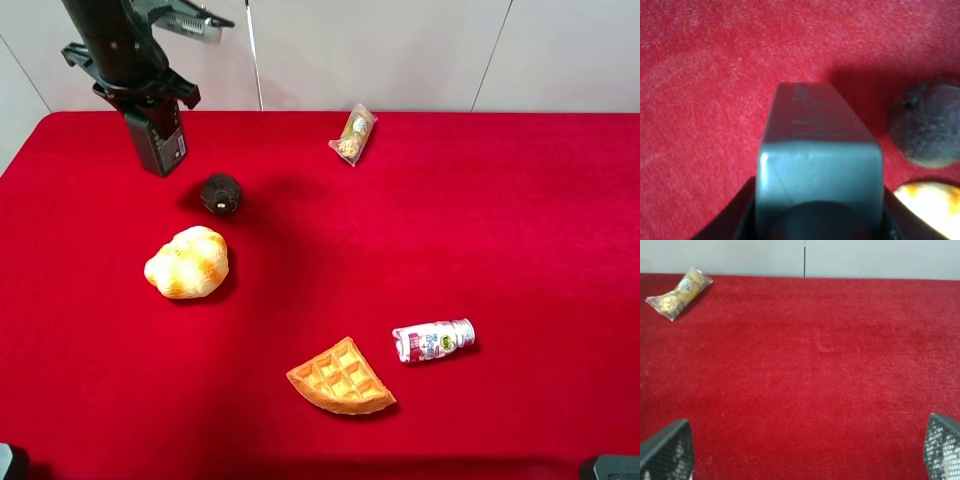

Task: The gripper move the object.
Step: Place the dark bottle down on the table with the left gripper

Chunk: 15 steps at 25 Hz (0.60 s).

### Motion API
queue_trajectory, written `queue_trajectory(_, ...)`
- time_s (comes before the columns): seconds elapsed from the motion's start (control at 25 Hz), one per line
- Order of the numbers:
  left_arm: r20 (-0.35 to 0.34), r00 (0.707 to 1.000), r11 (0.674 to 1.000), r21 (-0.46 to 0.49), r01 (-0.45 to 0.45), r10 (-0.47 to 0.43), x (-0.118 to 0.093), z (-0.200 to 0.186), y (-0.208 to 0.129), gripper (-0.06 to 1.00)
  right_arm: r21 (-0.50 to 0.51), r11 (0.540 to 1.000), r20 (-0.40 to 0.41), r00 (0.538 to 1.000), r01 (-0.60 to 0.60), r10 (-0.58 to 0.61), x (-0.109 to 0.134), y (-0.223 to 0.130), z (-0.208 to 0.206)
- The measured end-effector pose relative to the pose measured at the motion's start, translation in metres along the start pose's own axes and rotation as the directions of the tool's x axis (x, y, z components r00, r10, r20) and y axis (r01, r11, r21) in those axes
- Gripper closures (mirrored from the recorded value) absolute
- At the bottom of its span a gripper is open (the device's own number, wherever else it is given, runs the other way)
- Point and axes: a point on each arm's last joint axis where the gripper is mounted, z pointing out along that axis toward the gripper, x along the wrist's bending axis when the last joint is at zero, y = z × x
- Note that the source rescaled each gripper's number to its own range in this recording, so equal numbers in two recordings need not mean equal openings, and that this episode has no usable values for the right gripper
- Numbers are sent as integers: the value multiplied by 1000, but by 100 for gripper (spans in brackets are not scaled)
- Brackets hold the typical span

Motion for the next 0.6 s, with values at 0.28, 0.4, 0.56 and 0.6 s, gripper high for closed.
queue_trajectory(0.28,12,1000,997,-70,-10,10,-4,22,-5,94,0,1000,0,1000,0,0,0,0,0)
queue_trajectory(0.4,16,1000,997,-73,-3,4,-3,26,-7,94,0,1000,0,1000,0,0,0,0,0)
queue_trajectory(0.56,42,998,996,-73,41,-38,2,27,-9,94,0,1000,0,1000,0,0,0,0,0)
queue_trajectory(0.6,45,998,996,-74,47,-44,3,27,-9,94,0,1000,0,1000,0,0,0,0,0)
